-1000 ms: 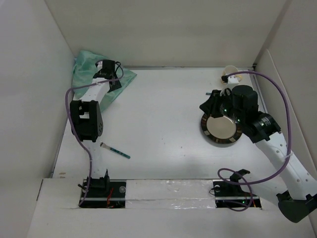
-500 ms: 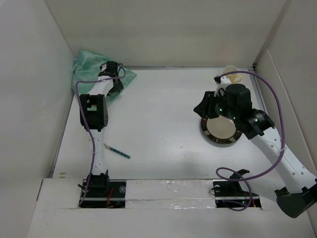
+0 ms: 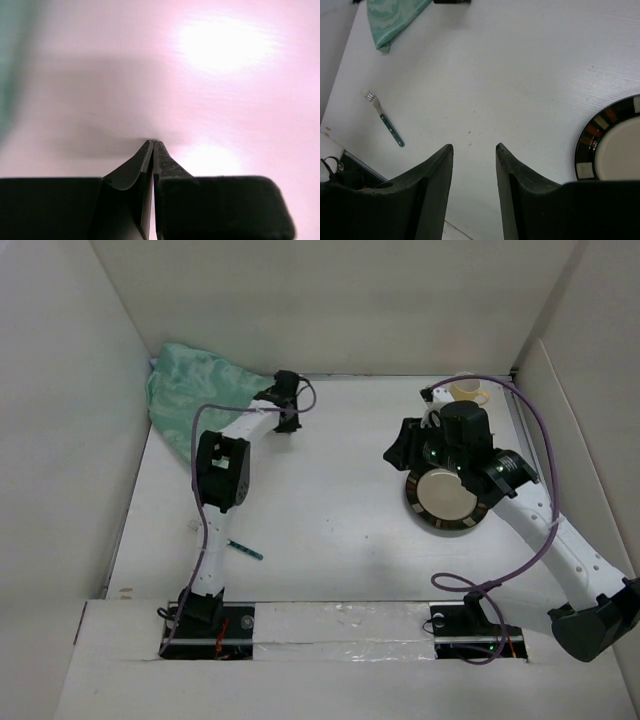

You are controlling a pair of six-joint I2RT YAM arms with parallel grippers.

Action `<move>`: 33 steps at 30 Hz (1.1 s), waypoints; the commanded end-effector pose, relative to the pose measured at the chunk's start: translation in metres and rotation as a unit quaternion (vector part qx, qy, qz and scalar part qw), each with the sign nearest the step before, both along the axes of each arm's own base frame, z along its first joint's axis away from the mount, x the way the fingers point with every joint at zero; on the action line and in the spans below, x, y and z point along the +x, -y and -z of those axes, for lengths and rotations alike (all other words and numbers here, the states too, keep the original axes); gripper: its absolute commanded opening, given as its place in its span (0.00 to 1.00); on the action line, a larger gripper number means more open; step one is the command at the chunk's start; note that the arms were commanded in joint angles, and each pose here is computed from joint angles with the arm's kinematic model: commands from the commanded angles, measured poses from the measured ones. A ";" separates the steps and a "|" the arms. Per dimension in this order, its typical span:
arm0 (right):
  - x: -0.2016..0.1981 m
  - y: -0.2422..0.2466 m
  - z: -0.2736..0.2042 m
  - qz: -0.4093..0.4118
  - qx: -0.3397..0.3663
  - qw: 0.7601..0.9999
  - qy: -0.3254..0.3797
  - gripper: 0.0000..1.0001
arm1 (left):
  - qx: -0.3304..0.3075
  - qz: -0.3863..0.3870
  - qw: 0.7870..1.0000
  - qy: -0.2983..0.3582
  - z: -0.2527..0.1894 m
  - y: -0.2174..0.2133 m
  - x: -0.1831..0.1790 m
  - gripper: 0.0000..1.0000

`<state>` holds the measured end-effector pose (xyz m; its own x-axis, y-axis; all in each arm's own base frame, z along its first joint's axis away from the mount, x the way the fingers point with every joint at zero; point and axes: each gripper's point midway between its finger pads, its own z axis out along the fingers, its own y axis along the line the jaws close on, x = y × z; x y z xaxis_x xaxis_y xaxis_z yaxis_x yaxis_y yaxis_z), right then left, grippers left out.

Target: Set the dinner table for one person

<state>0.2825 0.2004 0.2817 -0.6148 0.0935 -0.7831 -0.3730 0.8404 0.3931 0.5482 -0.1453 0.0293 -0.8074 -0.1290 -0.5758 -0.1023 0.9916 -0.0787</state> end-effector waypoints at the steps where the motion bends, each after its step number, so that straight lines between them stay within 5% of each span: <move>1: 0.016 -0.005 -0.038 0.010 0.022 0.998 0.056 0.45 | 0.004 0.124 0.989 -0.080 0.021 0.071 -0.073 0.00; 5: 0.022 -0.009 -0.036 0.010 0.024 0.998 0.058 0.45 | 0.020 0.193 0.976 -0.094 0.022 0.099 -0.118 0.00; 8: 0.027 -0.012 -0.034 0.004 0.029 0.998 0.055 0.45 | 0.016 0.154 0.987 -0.035 -0.015 0.096 -0.114 0.00; 11: 0.027 -0.018 -0.032 -0.008 0.034 0.998 0.050 0.46 | -0.008 0.072 0.996 0.043 -0.065 0.064 -0.086 0.32; 15: 0.022 -0.018 -0.034 -0.013 0.039 0.998 0.052 0.46 | 0.017 -0.016 0.994 0.107 -0.116 0.014 -0.033 0.52; 22: 0.008 -0.013 -0.033 -0.014 0.040 0.998 0.052 0.46 | 0.095 -0.081 0.991 0.043 -0.051 -0.052 0.020 0.57; 33: 0.007 -0.014 -0.030 -0.007 0.040 0.998 0.040 0.46 | 0.103 -0.047 0.993 0.033 -0.007 -0.053 0.043 0.53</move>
